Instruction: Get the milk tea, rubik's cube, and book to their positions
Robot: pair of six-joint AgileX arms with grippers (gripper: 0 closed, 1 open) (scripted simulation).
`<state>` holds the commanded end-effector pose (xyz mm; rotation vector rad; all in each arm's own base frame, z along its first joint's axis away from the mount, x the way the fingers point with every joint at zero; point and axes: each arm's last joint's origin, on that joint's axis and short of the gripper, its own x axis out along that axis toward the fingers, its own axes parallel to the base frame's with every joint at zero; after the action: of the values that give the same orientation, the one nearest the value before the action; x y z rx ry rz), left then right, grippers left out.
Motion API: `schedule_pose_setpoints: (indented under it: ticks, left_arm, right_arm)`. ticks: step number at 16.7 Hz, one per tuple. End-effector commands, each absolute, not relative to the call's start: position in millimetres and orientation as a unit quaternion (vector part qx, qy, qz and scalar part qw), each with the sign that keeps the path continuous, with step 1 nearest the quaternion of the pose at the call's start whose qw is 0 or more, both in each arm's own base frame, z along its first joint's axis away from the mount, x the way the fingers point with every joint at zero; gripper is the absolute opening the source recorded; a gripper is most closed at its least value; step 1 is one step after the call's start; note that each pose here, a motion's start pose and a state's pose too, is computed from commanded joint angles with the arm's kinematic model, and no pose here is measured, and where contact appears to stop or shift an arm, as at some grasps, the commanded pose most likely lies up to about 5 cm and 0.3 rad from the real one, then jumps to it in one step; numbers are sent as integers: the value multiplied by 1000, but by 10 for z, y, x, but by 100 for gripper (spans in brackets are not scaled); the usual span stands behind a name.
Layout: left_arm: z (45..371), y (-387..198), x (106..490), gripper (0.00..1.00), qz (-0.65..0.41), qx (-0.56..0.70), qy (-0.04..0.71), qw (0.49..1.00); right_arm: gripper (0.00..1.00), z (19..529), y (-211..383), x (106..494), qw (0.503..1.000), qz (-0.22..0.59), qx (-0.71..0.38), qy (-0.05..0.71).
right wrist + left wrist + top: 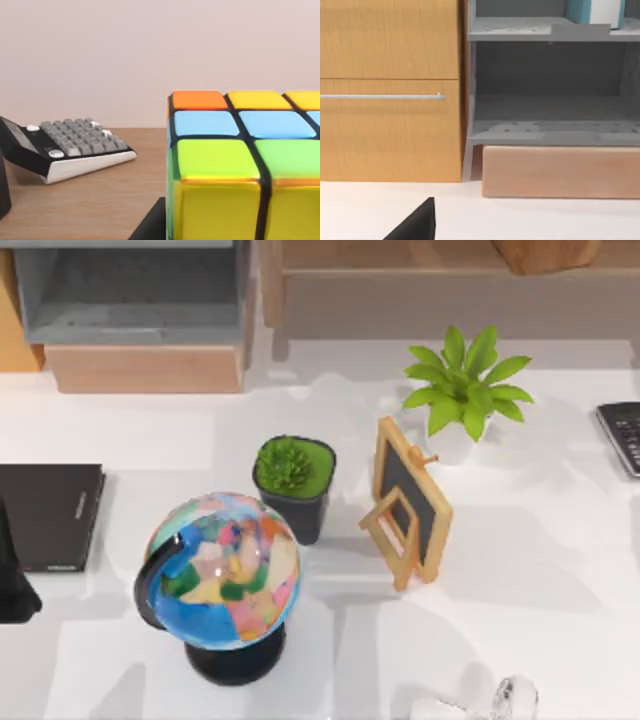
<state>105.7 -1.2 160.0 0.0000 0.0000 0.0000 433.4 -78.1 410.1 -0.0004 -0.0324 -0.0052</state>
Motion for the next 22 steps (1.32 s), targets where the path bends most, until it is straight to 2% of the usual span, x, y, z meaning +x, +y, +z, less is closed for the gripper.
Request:
schedule_pose_setpoints:
  ticks: [4,8,21,22]
  left_arm:
    - [1600,-12,1057,100,0,0,0,1000]
    - [1600,-12,1057,100,0,0,0,1000]
    - [1600,-12,1057,100,0,0,0,1000]
    - [1600,-12,1057,100,0,0,0,1000]
  right_arm:
    - [0,3972,-775,4558,1000,-3,-1,-2]
    - [0,3965,-775,4565,1000,-3,-1,-1]
    - [98,3965,-775,4565,1000,-3,-1,-1]
    - [100,3965,-775,4565,1000,-3,-1,-1]
